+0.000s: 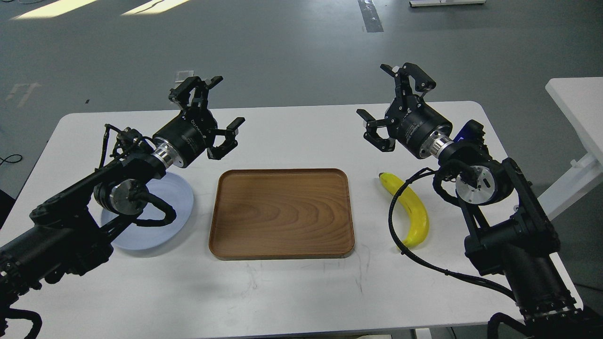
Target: Place banana on plate with both arms
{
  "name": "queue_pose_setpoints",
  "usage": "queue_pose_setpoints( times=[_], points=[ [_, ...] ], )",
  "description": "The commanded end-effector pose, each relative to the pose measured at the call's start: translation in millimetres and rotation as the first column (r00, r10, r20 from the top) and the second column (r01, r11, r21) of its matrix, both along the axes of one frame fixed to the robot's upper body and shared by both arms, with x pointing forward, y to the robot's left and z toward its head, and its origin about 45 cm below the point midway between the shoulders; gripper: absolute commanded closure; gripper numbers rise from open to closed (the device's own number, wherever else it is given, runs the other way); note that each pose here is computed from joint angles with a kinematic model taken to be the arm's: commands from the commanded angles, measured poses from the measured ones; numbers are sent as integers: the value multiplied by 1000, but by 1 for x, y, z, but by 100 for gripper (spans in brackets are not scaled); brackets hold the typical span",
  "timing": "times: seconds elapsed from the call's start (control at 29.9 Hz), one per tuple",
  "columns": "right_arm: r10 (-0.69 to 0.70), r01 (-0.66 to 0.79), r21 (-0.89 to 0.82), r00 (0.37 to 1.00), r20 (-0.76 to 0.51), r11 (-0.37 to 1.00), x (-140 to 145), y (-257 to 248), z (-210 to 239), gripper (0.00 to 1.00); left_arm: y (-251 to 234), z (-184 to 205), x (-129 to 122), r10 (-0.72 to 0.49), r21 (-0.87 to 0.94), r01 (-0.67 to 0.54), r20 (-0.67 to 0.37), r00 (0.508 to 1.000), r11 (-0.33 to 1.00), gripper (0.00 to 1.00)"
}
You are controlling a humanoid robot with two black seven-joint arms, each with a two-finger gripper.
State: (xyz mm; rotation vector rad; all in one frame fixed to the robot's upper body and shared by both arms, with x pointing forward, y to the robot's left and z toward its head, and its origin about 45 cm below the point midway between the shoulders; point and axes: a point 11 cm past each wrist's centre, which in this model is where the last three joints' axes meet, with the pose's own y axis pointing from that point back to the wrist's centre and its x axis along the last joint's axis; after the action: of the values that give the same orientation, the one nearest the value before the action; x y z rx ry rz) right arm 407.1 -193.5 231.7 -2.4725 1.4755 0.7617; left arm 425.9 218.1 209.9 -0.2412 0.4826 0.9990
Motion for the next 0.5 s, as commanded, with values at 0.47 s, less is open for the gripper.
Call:
queue_pose_setpoints(
  times=[0.47],
  points=[
    [31,-31,-22,999,-28,999,-12,5,-13,1,1,-19,-12,-9,-17,9,-34,999,1000,2]
  ],
)
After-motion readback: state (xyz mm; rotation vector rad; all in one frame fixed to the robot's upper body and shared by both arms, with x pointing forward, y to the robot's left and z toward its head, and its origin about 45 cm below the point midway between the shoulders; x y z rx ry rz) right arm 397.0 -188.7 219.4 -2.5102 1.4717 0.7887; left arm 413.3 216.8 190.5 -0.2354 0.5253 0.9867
